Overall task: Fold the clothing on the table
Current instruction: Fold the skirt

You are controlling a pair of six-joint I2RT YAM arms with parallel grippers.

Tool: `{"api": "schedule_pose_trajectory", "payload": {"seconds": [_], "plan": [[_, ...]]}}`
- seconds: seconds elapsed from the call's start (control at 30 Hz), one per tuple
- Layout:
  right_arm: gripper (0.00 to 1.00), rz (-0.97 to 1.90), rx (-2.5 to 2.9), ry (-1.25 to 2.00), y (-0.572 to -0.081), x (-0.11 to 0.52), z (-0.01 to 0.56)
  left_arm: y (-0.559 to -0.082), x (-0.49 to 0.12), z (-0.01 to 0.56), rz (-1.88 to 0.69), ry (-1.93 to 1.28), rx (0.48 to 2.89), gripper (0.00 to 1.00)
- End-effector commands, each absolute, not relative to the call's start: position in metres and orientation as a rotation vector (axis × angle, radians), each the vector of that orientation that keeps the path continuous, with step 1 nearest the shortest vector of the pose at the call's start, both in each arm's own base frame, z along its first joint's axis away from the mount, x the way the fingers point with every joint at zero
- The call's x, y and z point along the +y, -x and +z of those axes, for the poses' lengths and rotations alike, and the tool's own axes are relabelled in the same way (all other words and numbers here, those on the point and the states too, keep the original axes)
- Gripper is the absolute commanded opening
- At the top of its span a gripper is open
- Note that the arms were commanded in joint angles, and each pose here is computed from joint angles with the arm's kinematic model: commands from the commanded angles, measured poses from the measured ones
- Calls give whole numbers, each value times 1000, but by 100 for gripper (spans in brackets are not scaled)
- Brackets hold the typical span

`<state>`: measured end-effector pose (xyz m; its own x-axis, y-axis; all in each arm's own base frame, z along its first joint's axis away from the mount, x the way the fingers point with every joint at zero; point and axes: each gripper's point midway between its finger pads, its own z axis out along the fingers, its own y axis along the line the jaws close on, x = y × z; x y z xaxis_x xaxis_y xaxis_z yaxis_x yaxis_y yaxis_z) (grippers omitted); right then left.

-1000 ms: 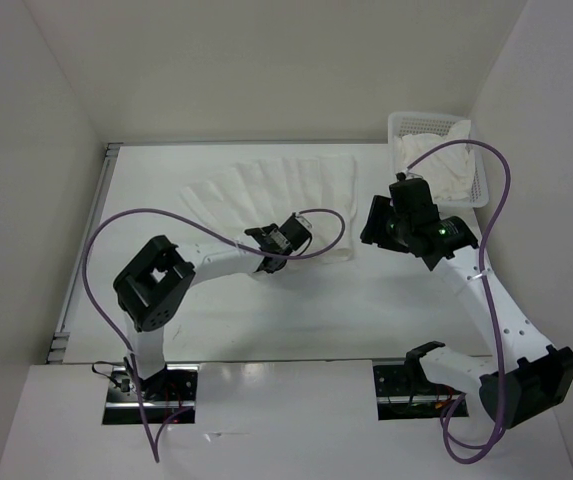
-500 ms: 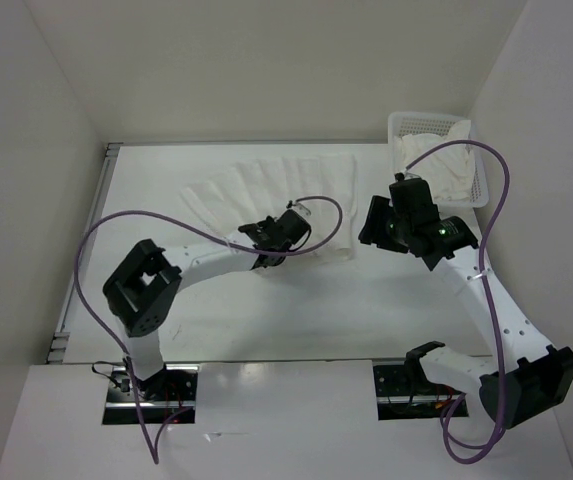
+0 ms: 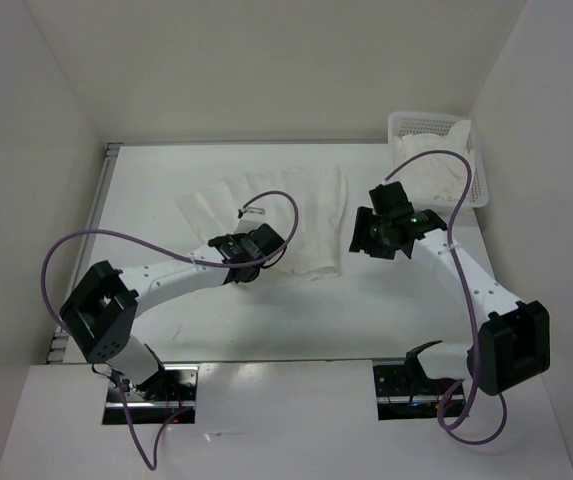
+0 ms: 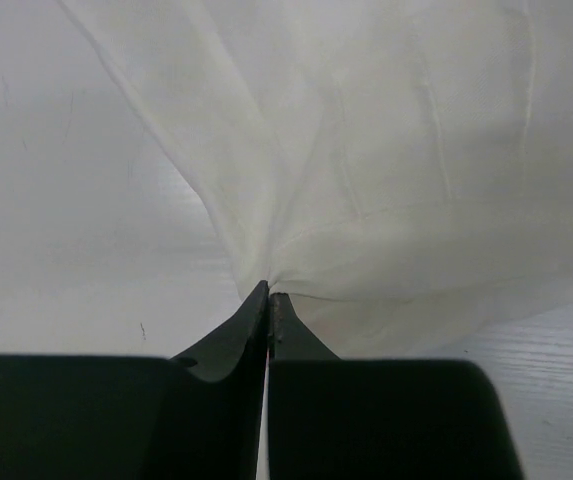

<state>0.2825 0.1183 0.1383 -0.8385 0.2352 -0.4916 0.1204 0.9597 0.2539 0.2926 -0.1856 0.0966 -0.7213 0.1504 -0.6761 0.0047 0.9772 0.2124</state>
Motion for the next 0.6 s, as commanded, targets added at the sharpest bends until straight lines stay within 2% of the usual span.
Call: {"api": "schedule_pose_trajectory", "payload": {"seconds": [0.0,0.17,0.37,0.57], "plan": [[61,336,2487,-241,-299,126,149,-275,-169,90,250,129,2384,0],[61,345,2556,-223,-296,133,124,-257,-164,85,154,328,2393,0],[61,427,2654,-196,-296,151,93,-241,-150,88,108,380,2381,0],[61,589,2724,-196,-305,180,68,-237,-138,114,65,474,2299,0]]}}
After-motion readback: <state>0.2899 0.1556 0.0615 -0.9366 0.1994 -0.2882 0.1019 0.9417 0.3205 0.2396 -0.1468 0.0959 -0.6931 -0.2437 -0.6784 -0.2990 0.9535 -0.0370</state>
